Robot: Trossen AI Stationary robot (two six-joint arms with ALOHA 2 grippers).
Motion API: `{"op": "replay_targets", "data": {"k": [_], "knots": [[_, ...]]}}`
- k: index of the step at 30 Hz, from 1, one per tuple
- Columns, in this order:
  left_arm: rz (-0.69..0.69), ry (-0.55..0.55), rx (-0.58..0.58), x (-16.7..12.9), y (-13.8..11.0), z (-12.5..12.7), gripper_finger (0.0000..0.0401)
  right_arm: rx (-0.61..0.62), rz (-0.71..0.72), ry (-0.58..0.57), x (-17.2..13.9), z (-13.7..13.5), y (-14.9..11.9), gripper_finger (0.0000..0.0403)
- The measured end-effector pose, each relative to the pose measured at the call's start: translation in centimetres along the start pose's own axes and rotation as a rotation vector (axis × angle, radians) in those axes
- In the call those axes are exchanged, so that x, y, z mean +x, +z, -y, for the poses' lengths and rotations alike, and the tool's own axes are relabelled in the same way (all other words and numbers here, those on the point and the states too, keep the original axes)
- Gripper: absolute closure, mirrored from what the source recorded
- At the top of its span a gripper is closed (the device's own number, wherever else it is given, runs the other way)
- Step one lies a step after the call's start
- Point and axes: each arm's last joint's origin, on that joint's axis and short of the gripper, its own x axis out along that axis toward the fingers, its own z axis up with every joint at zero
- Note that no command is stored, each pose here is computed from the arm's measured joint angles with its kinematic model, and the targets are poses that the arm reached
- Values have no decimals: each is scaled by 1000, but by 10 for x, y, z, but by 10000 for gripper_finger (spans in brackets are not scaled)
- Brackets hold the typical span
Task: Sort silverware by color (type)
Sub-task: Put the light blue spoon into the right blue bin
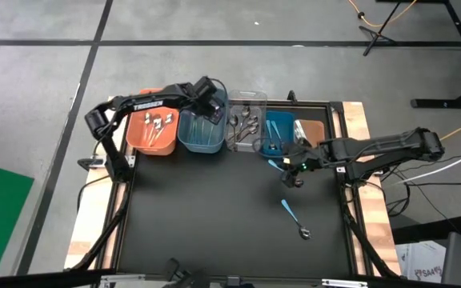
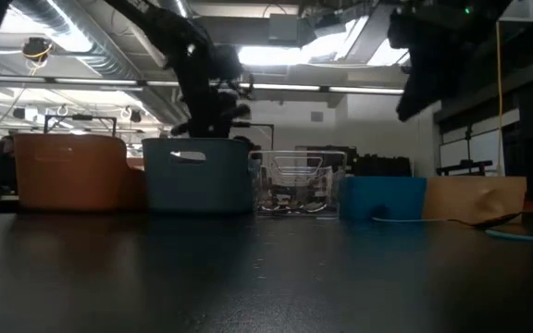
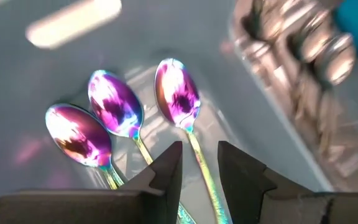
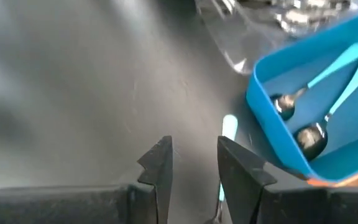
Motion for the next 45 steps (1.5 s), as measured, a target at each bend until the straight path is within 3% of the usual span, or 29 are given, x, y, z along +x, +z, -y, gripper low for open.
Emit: {"op": "replay_targets", "data": {"k": [8,19,37,45], "knots": [[157,-124,19,-69,3,7,305,-17,-68,-31,25,9,-28,288],[354,-302,159,-159,-23,33,305,-14,-110,44,53,18,-62,288],[401,-520,379,-197,-67,90,305,-32,-147,-22,73,35,-98,288],[463,-528,451,-229,-86,85,305,-24,-106,-5,74,34,-97,288]]}}
